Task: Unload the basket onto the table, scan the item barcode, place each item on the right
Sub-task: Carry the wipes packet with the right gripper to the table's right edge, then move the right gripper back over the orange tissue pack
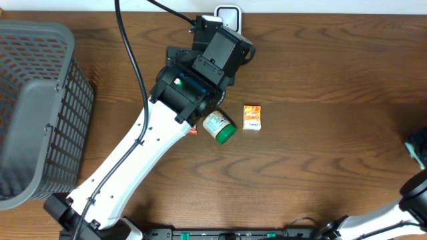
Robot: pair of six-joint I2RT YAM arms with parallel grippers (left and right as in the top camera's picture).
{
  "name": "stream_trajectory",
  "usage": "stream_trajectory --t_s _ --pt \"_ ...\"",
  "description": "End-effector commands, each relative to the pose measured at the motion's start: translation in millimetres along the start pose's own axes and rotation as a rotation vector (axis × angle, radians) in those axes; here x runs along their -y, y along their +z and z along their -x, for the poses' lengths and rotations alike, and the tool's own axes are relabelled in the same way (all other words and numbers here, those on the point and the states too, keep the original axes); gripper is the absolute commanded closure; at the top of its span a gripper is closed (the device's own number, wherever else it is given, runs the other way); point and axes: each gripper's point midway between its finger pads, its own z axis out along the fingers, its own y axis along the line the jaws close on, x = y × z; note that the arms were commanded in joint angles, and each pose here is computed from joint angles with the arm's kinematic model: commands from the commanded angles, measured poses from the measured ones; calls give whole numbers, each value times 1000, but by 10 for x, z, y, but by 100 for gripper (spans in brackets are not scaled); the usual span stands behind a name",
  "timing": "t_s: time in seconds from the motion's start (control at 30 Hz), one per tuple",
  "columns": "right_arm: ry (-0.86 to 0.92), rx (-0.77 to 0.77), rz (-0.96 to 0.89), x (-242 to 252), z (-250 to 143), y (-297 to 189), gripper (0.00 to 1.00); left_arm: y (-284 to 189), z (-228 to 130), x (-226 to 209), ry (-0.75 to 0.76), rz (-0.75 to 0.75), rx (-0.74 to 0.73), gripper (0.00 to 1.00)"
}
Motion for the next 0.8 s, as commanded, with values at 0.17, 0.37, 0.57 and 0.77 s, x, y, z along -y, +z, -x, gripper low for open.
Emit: stream_trajectory --t_s 0.17,0.37,0.57,0.77 --pt "-77 58 176 -589 350 -670 1 -347 222 -454 -73 38 86 2" --pt "-186 30 357 -1394 -2 -1496 1 -574 289 -713 -128 40 126 2" --pt "-449 -192 715 -2470 -1162 -2072 75 -569 163 -792 -147 62 80 2" --pt "-614 -195 673 -3023 -2043 -2134 99 -562 31 -838 -110 84 30 2"
